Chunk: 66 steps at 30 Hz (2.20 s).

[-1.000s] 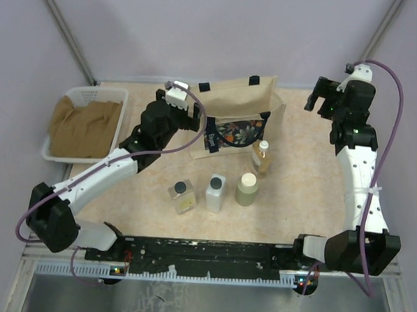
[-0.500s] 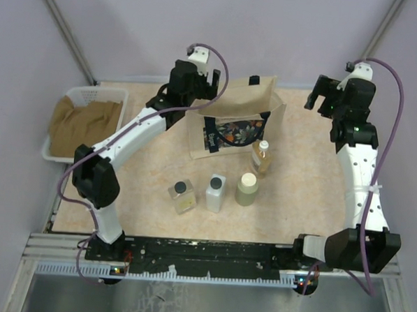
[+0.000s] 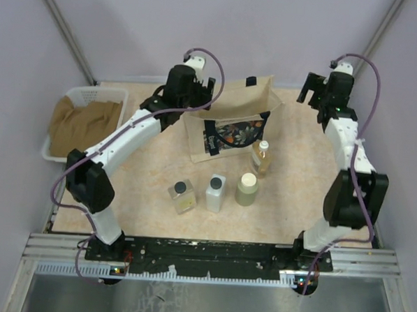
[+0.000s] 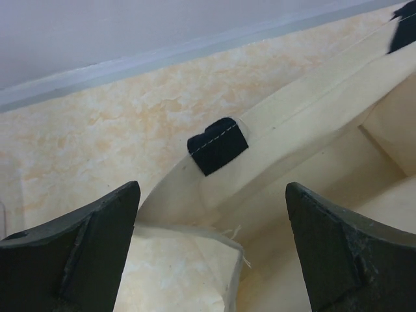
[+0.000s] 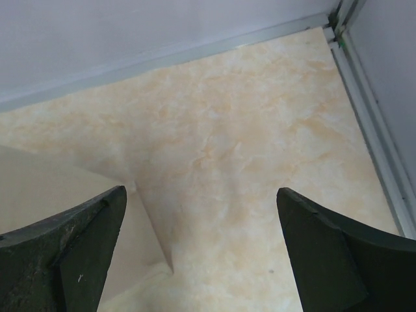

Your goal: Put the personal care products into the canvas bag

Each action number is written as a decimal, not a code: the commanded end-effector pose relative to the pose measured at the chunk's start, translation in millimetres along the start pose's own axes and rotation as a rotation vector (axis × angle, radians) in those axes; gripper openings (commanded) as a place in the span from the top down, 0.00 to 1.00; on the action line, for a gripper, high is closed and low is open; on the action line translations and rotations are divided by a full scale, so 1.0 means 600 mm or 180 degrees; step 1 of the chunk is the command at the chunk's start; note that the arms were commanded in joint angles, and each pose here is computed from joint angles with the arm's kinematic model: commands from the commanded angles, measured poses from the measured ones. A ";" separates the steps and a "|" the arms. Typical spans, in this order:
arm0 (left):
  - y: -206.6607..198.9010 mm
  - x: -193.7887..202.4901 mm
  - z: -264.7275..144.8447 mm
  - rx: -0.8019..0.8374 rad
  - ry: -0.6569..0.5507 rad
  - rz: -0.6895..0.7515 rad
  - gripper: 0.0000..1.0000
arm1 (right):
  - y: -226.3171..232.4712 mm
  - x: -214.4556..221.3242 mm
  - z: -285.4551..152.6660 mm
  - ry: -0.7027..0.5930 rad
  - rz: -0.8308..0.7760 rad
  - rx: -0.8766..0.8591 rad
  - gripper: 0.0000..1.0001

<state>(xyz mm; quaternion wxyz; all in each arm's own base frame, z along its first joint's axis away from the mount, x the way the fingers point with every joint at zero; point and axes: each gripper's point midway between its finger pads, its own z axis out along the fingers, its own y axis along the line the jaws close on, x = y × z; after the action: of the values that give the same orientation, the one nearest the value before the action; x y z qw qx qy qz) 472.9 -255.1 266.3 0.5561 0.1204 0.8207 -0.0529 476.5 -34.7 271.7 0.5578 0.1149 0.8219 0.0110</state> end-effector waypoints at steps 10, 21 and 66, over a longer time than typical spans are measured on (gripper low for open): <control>0.089 -0.148 -0.197 -0.0278 -0.0882 -0.0159 0.01 | 0.095 0.094 0.216 0.0181 0.0063 -0.0581 0.01; 0.118 -0.137 -0.219 -0.0478 -0.0881 -0.0131 0.00 | 0.220 0.201 0.189 0.0560 -0.0465 -0.0881 0.01; 0.104 -0.056 0.001 0.0969 -0.0480 0.0492 0.01 | 0.113 0.119 -0.221 0.1174 -0.0947 -0.0339 0.01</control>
<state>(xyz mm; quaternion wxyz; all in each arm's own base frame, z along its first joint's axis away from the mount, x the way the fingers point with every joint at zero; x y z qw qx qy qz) 503.0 -178.7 307.2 0.6087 0.2115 0.7591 -0.0923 365.9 58.1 259.5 0.4012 -0.0262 0.9153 -0.0233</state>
